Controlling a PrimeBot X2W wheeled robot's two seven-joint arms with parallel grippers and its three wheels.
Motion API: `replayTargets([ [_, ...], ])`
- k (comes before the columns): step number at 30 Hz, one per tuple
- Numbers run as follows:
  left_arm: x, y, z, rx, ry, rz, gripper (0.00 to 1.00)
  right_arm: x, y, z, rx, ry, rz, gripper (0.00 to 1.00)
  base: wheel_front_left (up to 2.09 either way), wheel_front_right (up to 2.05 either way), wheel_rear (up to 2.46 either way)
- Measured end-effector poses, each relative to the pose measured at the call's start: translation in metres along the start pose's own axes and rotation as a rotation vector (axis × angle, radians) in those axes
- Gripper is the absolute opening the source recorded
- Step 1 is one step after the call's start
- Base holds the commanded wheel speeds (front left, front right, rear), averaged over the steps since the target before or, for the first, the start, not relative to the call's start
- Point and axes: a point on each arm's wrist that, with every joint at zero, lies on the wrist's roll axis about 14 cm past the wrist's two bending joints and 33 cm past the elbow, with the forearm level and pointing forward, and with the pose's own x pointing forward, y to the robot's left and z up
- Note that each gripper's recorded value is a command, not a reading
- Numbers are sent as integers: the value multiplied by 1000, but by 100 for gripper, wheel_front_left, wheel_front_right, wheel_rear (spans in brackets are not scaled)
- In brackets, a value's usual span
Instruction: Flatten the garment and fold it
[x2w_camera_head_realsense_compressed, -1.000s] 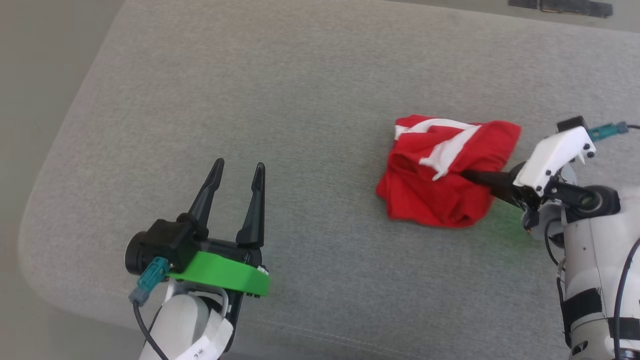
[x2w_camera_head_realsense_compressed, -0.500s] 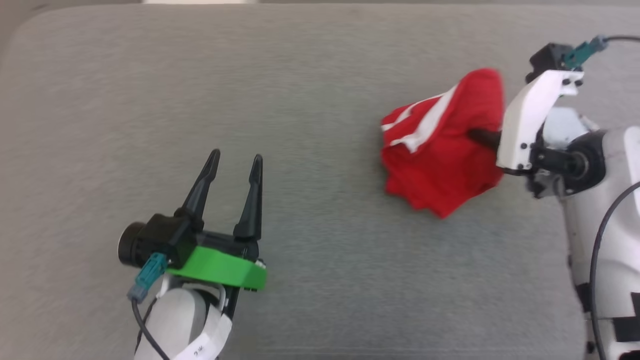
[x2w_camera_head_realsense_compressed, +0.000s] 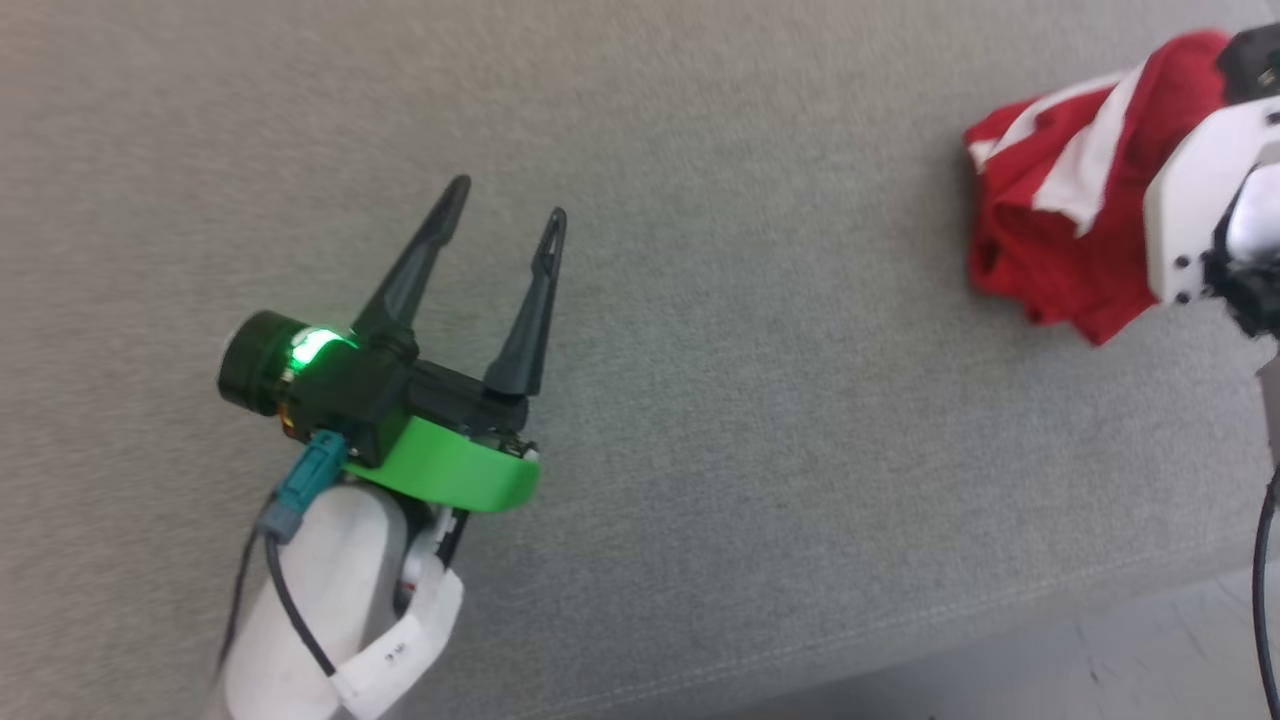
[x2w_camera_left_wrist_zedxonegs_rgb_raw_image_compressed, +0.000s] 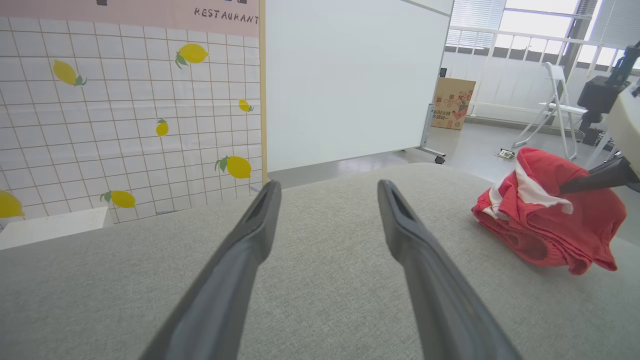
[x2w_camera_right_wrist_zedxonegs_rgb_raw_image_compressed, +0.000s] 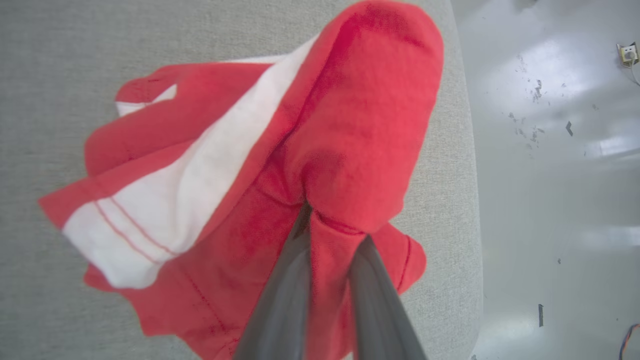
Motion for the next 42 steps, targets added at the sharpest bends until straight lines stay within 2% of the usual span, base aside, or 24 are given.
replayTargets([
  [9,7,11,-63,-40,89,-44,100,33,-60,-11,2,-23,-216,0,0,0,0],
  [13,7,16,-83,-62,114,-42,100,45,-69,-25,12,-14,-263,0,0,0,0],
  [14,7,16,-88,-72,118,-39,100,51,-68,-34,23,-21,-269,52,0,0,0],
  [15,7,17,-87,-74,117,-37,100,51,-68,-36,26,-19,-270,96,0,0,0],
  [16,7,16,-86,-75,113,-33,100,51,-70,-39,24,-20,-274,100,0,0,0],
  [22,6,13,-76,-102,110,1,100,34,-90,-21,25,-154,-316,100,0,0,0],
  [26,-4,13,-65,-127,116,53,100,21,-85,-10,70,-289,-288,100,0,0,0],
  [32,-29,20,-36,-110,108,144,100,-10,-48,23,113,-546,-173,100,0,0,0],
  [42,-81,39,16,-30,71,298,100,-90,30,56,129,-919,48,100,0,0,0],
])
